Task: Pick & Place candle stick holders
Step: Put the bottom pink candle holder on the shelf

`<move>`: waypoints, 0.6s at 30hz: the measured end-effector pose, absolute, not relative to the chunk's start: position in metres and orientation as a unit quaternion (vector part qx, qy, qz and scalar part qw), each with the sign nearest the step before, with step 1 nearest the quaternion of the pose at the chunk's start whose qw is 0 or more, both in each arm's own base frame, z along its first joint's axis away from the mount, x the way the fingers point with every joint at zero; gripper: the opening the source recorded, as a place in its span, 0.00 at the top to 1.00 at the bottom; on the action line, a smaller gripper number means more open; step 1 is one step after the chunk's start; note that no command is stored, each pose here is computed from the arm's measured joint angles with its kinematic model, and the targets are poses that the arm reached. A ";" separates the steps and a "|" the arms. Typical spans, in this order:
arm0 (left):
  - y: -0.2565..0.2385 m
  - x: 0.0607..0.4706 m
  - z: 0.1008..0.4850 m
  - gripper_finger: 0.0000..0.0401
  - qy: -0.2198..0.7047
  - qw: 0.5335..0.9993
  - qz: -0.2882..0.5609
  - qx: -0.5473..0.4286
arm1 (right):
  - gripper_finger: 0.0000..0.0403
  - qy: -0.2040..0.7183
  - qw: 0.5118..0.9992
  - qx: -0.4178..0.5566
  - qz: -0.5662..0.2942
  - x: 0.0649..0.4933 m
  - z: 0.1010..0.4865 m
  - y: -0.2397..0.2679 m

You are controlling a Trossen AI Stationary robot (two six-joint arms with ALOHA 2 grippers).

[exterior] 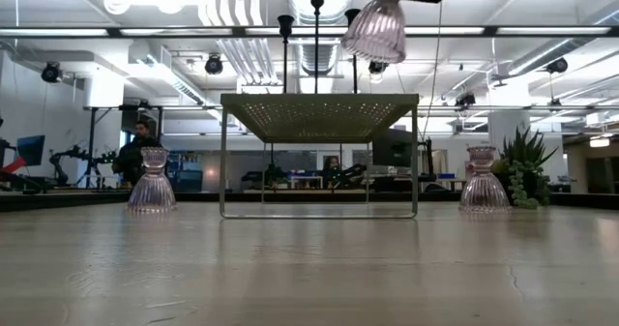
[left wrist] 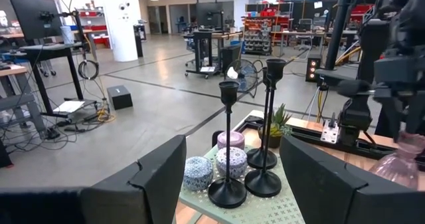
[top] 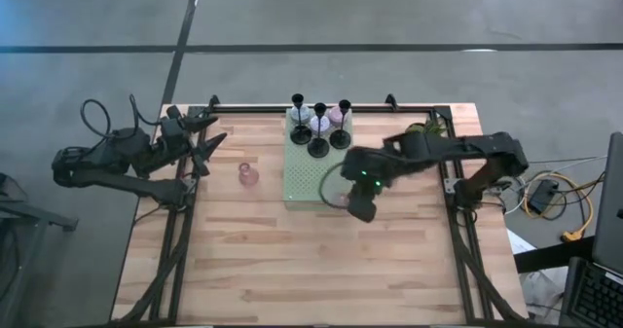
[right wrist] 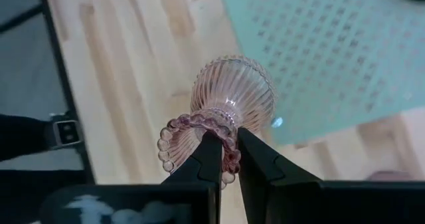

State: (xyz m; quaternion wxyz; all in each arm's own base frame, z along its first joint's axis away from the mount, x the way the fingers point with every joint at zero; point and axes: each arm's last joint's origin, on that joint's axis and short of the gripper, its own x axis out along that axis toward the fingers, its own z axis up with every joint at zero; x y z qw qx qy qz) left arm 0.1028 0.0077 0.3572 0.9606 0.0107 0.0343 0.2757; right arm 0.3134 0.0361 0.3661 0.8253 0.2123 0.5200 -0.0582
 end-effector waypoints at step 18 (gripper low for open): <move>0.008 0.104 0.357 0.38 0.036 0.961 0.276 0.011 | 0.96 0.536 0.815 0.193 -0.105 0.375 0.344 -0.011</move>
